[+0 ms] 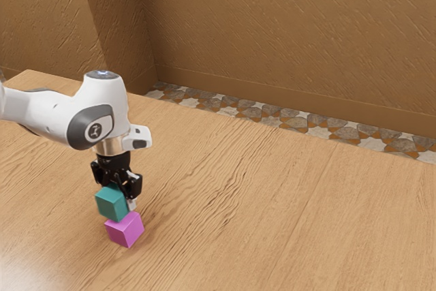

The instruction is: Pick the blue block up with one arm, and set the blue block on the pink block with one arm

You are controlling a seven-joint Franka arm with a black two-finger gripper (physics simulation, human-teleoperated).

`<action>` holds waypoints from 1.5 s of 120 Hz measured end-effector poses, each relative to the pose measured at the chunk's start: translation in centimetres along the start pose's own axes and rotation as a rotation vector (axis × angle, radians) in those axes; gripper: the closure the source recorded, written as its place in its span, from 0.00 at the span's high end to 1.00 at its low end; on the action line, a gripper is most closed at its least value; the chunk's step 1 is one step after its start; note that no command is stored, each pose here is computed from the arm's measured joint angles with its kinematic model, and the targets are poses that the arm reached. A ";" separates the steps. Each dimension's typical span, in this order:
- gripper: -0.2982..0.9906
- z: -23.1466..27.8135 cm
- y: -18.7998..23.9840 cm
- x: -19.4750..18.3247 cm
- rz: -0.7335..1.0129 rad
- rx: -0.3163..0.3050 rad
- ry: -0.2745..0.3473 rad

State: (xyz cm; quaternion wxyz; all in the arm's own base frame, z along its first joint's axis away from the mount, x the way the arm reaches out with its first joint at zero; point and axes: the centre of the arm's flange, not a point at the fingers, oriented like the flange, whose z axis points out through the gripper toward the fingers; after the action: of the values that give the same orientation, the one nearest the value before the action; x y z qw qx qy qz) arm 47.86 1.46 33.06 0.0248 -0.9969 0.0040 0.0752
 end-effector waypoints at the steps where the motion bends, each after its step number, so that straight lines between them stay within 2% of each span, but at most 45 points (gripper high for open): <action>1: 0.54 0.0 0.1 0.0 0.001 0.000 0.001; 26: 0.53 0.0 2.8 -1.1 0.041 0.010 -0.002; 180: 0.53 0.4 2.0 -0.8 -0.008 0.020 0.020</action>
State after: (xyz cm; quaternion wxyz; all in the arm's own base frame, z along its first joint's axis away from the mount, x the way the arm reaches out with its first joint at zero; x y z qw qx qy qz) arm 46.95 -0.56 32.68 0.0350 -0.9973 0.0009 0.0651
